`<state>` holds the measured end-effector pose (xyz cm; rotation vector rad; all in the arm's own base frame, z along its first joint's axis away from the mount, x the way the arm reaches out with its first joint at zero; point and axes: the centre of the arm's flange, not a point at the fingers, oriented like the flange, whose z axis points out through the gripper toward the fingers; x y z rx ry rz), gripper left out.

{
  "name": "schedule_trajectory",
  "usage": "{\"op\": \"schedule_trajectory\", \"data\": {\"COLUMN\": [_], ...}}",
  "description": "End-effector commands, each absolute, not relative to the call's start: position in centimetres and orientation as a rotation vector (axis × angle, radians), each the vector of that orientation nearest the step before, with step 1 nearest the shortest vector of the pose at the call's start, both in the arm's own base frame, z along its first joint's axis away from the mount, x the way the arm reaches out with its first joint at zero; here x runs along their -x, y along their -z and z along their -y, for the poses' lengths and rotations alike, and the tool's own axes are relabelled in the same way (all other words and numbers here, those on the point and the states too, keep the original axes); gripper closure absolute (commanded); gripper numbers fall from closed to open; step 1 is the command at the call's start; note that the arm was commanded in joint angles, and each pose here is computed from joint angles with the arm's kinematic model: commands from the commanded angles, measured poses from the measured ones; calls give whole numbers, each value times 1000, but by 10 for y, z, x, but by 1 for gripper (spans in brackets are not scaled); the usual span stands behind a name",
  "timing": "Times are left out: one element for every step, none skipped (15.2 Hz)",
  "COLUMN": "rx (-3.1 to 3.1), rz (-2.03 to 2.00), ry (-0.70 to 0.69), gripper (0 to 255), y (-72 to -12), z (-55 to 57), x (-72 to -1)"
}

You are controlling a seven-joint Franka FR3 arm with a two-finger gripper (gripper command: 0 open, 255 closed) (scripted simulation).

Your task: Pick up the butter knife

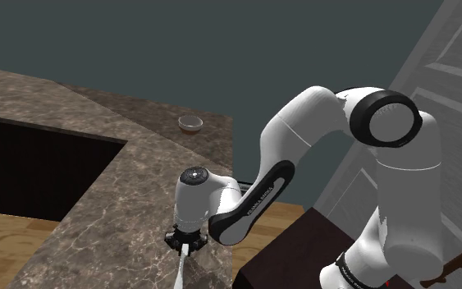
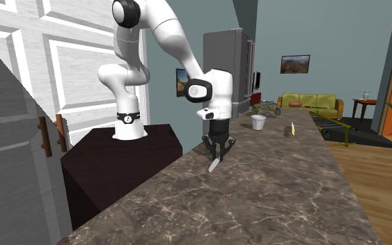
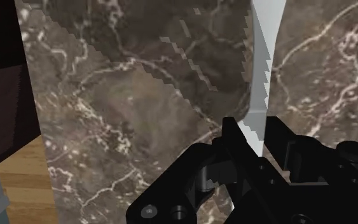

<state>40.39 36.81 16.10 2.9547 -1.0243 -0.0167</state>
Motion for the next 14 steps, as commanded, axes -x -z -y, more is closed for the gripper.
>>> {"op": "schedule_trajectory", "data": {"rx": [-2955,-2955,-2955,-2955,-2955,-2955,-2955,-2955,-2955,-2955,-2955,-2955,-2955,-2955], "rz": [1024,1024,1024,1024,1024,1024,1024,1024,1024,1024,1024,1024,1024,1024], "ry": [17,17,17,17,17,17,17,17,17,17,17,17,17,17], "gripper": [255,255,255,255,255,255,255,255,255,255,255,255,255,255], "y": [-171,-177,-182,-187,-192,-198,-203,-208,-214,-219,-224,-229,-230,-230], "z": [-368,-368,-368,-368,-368,-368,-368,-368,-368,-368,-368,-368,-368,-368], "x": [-404,-404,-404,-404,-404,-404,-404,-404,-404,-404,-404,-404,-404,-404]}}
